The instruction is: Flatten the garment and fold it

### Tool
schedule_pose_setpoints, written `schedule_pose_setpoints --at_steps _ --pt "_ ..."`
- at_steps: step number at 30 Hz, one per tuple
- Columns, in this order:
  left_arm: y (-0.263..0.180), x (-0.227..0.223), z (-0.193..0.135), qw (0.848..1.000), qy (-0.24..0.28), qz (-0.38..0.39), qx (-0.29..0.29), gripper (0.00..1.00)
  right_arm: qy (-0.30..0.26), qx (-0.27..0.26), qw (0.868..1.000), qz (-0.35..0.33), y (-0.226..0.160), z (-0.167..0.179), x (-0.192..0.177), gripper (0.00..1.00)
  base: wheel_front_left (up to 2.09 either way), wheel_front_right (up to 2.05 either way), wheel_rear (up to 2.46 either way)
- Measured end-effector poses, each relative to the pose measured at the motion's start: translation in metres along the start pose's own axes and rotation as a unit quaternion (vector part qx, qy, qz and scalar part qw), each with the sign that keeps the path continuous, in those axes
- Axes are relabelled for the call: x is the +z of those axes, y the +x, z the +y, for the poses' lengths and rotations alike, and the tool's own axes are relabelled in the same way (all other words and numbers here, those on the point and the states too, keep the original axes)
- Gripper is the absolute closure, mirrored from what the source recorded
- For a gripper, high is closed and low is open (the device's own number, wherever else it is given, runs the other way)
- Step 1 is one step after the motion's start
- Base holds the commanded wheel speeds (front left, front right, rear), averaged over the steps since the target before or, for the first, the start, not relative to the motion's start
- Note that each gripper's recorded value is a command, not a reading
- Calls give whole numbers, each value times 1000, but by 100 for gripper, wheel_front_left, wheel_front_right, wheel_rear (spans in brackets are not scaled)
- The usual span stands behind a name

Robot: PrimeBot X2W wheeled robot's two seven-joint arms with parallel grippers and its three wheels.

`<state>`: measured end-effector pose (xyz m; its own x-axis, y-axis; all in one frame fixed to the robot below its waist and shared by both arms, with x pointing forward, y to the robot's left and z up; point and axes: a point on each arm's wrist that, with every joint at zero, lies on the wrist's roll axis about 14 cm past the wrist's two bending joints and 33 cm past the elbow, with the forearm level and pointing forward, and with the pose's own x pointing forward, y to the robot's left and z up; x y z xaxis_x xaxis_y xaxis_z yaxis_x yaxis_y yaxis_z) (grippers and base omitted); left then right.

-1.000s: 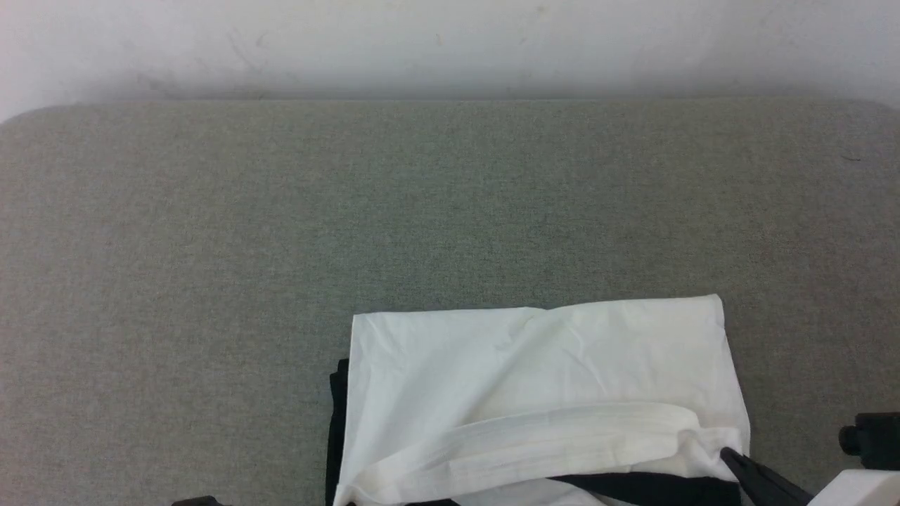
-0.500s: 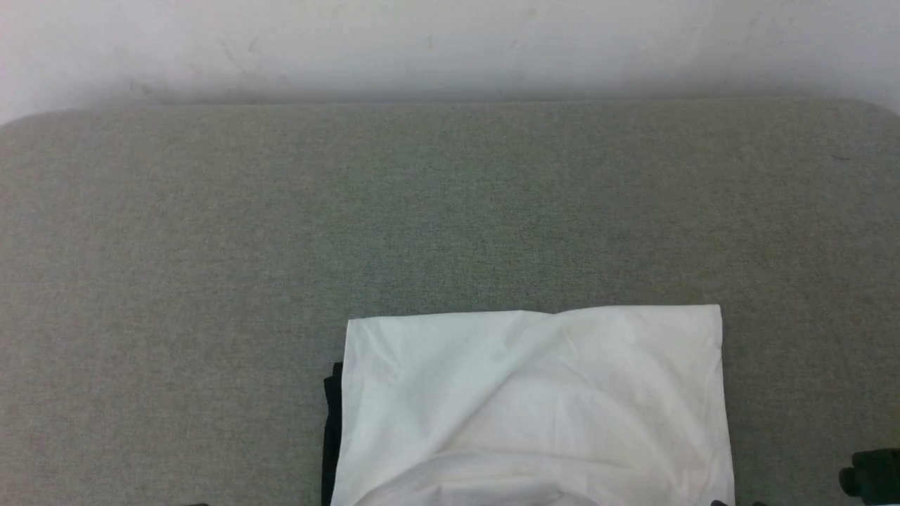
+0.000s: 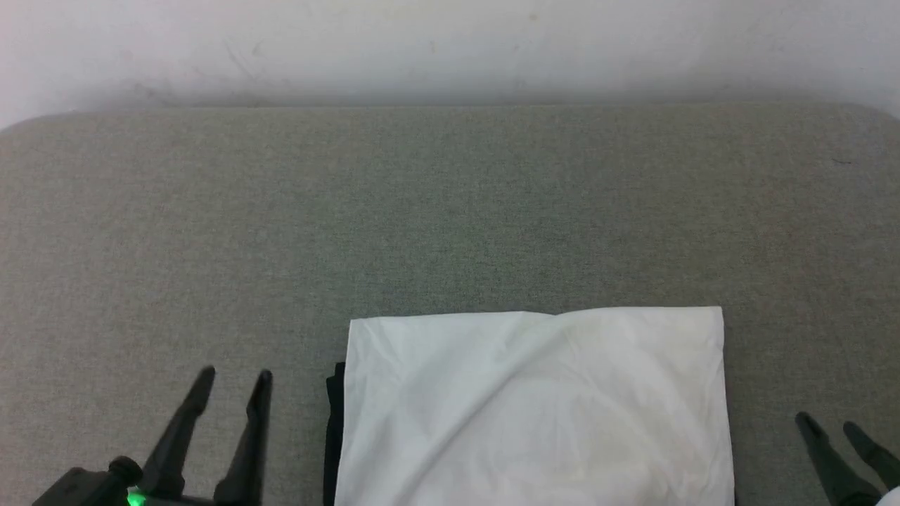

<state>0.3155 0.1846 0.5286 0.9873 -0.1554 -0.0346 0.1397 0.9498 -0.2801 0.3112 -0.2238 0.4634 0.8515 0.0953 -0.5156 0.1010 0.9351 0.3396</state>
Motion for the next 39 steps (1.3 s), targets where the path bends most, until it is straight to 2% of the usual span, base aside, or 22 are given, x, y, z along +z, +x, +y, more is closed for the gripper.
schedule_pose_setpoints --at_steps 4,8,15,26,27,28,29,31,32,39 --pt "9 17 10 996 59 -61 41 0 -12 -17 1000 2 11 -5 -10 0 0 0 0" --pt "10 14 20 990 99 -70 79 0 -15 -9 999 31 22 2 -31 0 0 0 0" --pt "12 -1 20 990 100 -56 83 0 -22 9 998 66 44 16 -51 0 0 0 0" --pt "9 -8 26 988 127 -42 77 0 -12 11 992 122 64 16 -81 0 0 0 0" --pt "9 -7 26 988 129 -44 76 0 -9 15 992 125 65 18 -82 8 0 0 0" --pt "9 -7 25 988 132 -44 74 0 -5 18 991 129 66 19 -84 29 0 0 0" --pt "10 -6 25 987 134 -46 72 0 -5 21 991 134 66 21 -86 29 0 0 0" --pt "10 -5 23 987 138 -48 68 0 0 27 990 139 66 24 -89 71 0 0 0" --pt "9 -5 22 987 138 -49 66 0 4 28 990 140 66 24 -90 100 0 0 0" --pt "10 -4 17 988 136 -52 57 0 13 18 994 105 68 21 -79 100 0 0 0"
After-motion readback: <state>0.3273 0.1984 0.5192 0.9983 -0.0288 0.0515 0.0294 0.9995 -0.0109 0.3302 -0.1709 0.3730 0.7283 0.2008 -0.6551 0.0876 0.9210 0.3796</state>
